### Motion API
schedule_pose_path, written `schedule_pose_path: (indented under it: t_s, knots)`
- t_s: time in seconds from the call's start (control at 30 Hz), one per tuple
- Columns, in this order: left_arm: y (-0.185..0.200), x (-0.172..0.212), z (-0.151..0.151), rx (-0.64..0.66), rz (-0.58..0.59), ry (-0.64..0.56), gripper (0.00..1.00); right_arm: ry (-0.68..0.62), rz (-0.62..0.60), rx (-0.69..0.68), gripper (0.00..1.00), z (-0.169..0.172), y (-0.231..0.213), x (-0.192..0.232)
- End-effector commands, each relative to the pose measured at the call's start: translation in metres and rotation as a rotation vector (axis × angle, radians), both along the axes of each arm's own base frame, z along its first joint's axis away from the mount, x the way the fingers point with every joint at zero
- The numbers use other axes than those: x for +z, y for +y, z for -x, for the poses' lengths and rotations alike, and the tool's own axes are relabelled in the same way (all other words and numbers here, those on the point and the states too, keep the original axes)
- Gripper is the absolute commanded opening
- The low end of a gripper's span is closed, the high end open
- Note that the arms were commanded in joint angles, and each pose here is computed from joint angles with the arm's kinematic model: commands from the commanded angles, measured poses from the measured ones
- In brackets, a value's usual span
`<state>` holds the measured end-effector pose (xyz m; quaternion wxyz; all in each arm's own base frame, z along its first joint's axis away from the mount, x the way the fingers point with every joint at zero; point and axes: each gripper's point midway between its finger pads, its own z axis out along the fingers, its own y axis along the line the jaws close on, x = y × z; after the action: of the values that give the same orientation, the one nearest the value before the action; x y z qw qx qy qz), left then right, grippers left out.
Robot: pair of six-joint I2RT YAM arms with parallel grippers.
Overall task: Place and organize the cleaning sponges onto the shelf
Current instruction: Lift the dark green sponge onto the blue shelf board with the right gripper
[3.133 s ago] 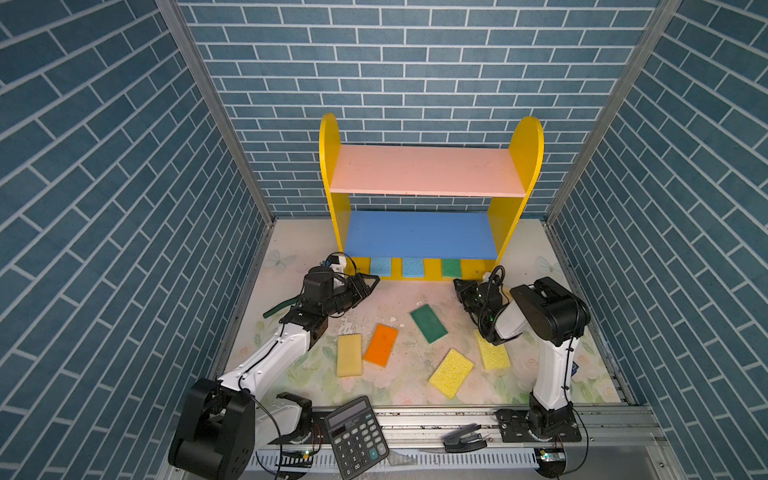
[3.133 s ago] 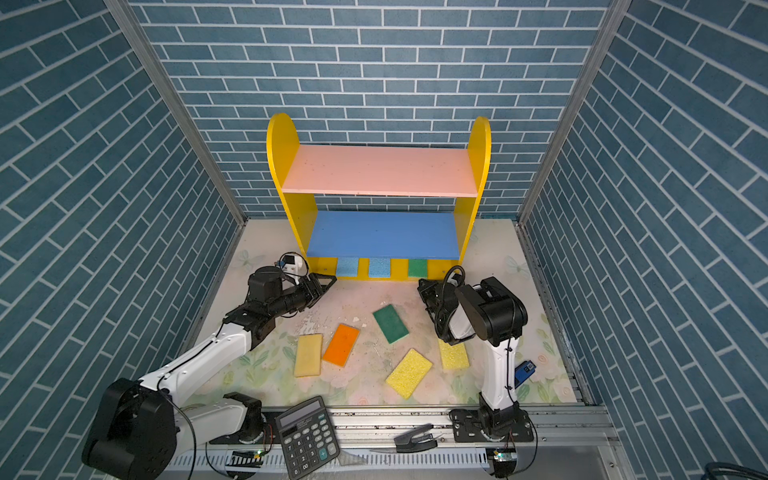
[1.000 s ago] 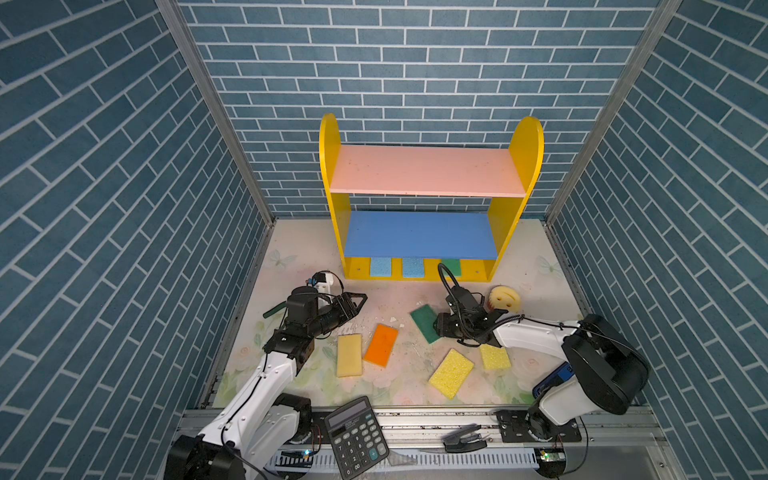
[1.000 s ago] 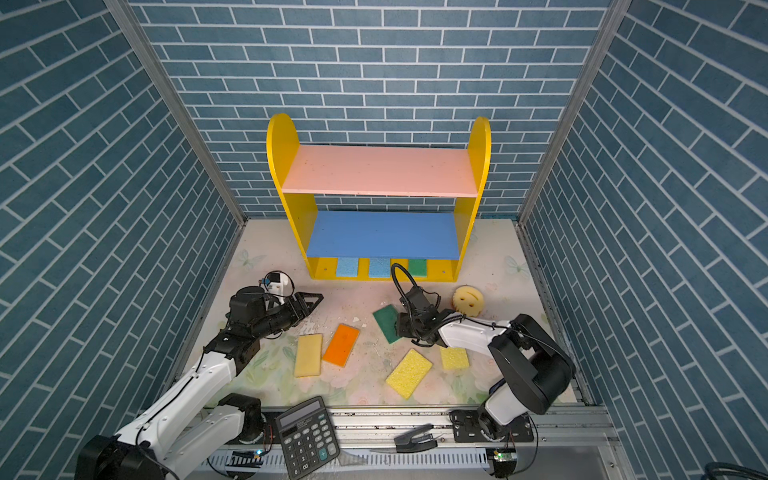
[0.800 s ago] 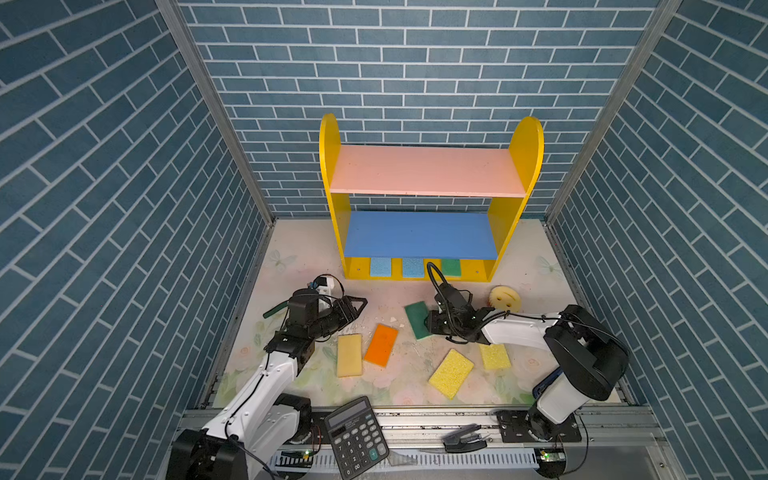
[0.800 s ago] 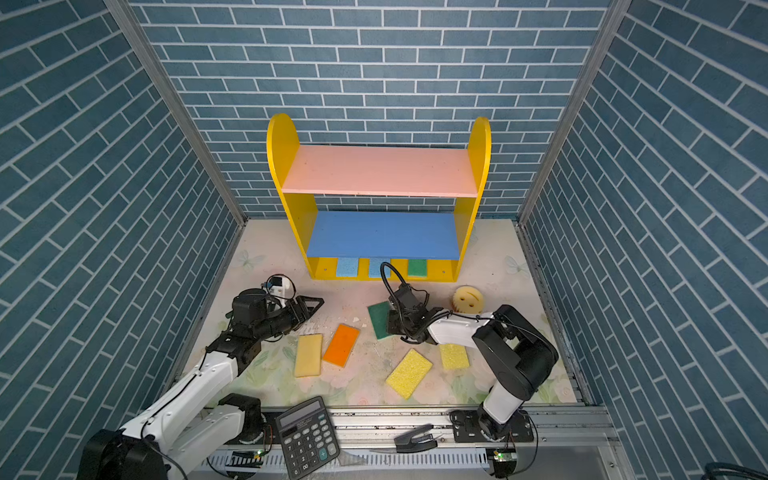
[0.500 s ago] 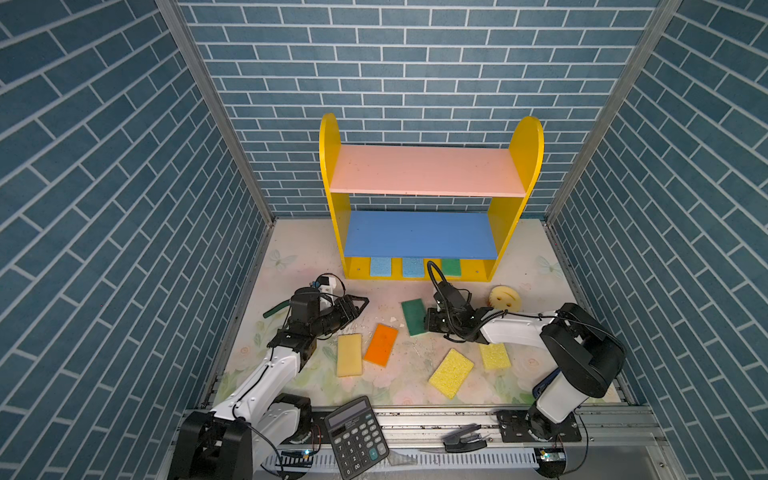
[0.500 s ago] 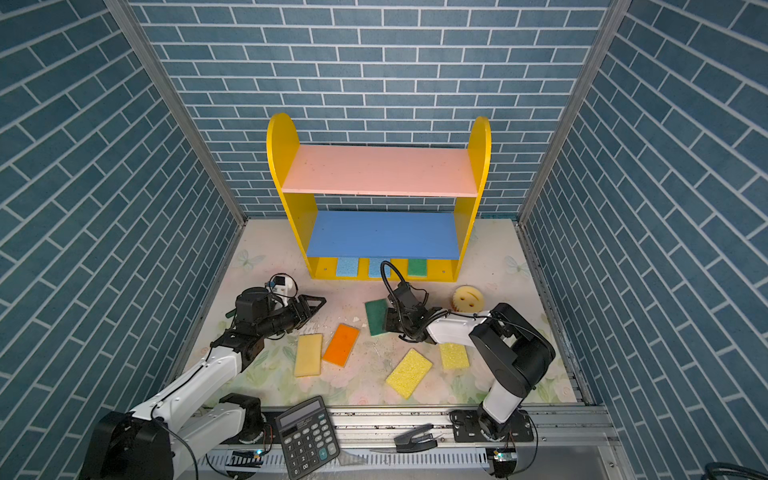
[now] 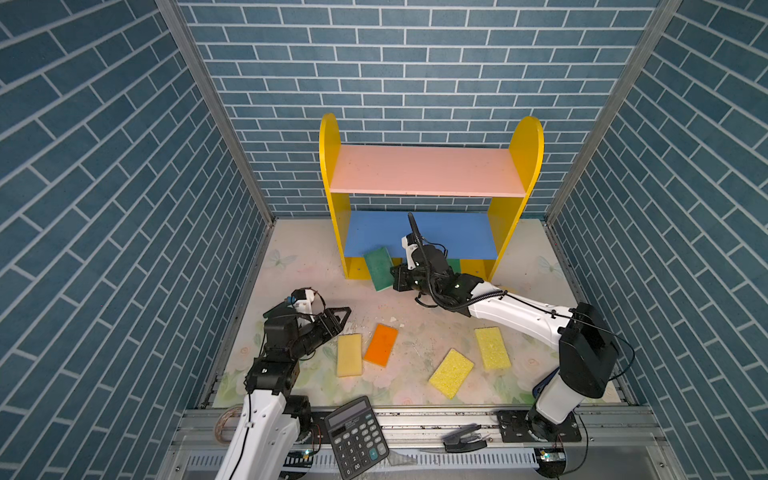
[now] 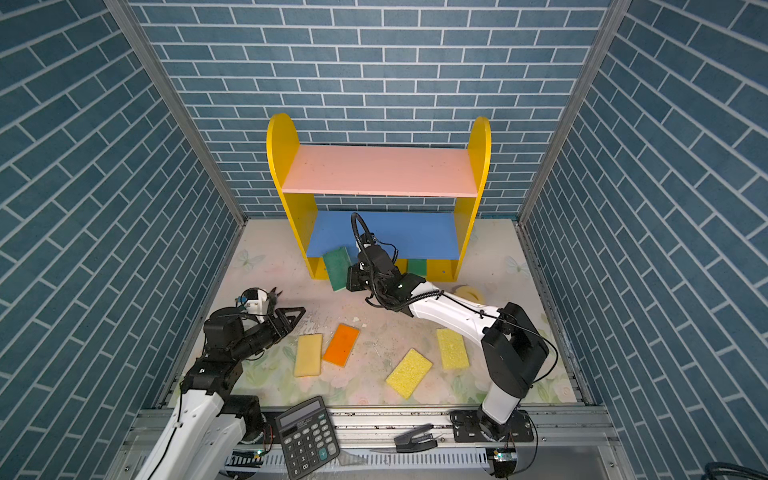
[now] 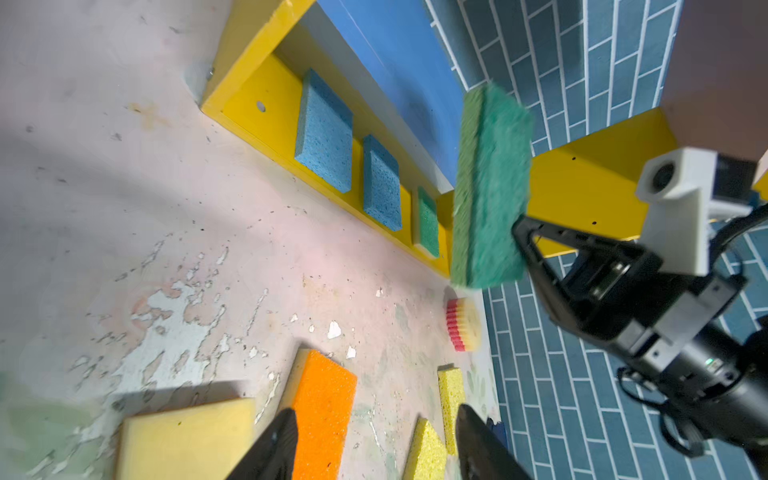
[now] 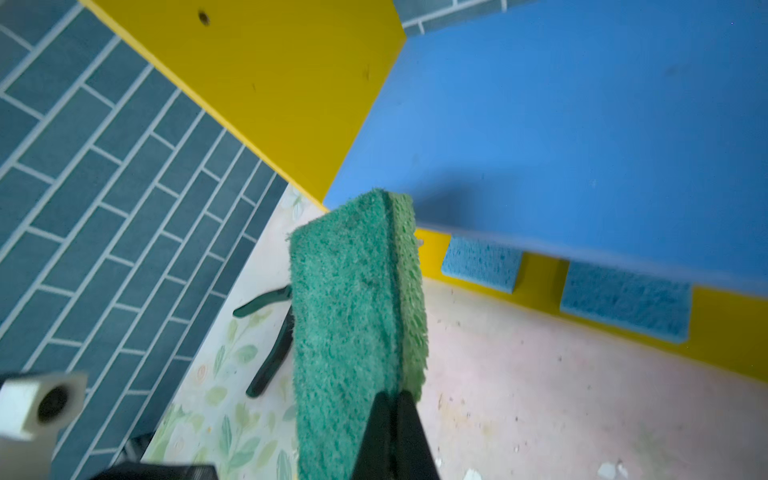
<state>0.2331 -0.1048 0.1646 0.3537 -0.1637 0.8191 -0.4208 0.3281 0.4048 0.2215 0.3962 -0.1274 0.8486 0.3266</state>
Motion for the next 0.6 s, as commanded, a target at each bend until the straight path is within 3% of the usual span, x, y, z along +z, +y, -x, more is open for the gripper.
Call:
schedule_pose_path:
  t_s: [0.0,0.3,0.57]
  knots:
    - [0.009,-0.011,0.013,0.023,-0.058,0.066,0.62,-0.050,0.138,-0.088,0.00,-0.035,-0.004,-0.009]
    - [0.005,-0.018,0.017,-0.005,-0.048,0.114,0.62,-0.002,-0.027,-0.194,0.00,-0.105,0.024,0.001]
    - [0.007,-0.015,0.008,-0.006,-0.066,0.114,0.61,0.044,-0.059,-0.282,0.00,-0.137,0.030,-0.015]
